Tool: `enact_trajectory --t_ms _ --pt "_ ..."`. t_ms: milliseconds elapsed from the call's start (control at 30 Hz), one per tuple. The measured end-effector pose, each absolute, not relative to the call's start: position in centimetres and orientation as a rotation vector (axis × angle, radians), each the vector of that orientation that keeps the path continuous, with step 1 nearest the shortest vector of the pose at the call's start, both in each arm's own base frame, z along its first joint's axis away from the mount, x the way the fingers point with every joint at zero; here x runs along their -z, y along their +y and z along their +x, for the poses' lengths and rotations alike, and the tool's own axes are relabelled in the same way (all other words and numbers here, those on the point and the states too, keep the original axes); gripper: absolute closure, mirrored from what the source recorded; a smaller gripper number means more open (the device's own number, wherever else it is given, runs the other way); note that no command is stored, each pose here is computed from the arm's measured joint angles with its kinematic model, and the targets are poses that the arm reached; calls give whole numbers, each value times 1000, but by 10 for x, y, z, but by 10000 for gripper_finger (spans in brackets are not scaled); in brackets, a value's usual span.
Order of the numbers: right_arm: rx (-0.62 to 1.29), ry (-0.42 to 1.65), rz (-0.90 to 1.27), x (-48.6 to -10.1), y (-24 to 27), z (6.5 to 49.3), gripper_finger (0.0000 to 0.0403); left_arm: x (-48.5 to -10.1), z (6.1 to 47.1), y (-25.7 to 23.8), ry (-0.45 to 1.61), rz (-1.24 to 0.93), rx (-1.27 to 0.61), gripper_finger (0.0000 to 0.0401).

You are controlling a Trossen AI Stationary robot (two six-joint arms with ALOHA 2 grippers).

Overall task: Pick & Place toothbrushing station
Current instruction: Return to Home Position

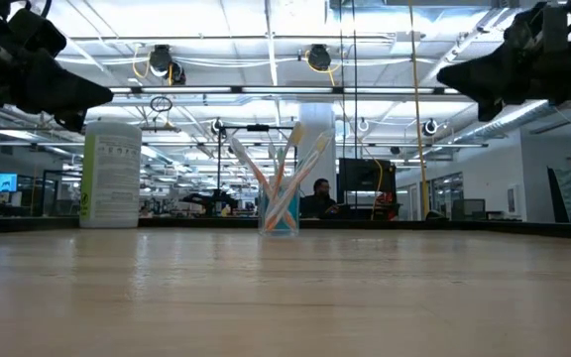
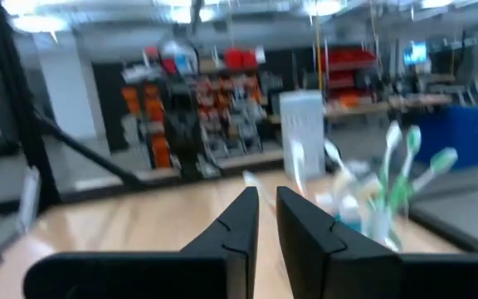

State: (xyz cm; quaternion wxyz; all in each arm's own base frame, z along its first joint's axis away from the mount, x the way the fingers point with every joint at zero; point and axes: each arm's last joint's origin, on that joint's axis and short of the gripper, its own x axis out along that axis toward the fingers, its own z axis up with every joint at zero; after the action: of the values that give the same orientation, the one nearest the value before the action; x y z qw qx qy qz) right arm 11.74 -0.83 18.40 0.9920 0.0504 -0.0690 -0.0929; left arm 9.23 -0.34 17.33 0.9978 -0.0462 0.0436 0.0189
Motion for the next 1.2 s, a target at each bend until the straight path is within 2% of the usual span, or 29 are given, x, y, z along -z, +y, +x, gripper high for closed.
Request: enact_trajectory --t_ms 267,400,533,800,1200 --pt "112 -175 75 -187 -6 108 363 -173 92 -3 85 -156 -64 375" --pt "38 -210 24 -190 -3 101 382 -173 92 -3 85 -149 -70 375" --pt "24 -146 26 -182 -3 98 400 -173 92 -3 85 -150 -72 375" --pt "25 -24 141 -170 -3 98 390 -173 92 -3 85 -150 -72 375" --pt "26 -18 144 -170 -3 99 394 -173 92 -3 85 -150 -72 375"
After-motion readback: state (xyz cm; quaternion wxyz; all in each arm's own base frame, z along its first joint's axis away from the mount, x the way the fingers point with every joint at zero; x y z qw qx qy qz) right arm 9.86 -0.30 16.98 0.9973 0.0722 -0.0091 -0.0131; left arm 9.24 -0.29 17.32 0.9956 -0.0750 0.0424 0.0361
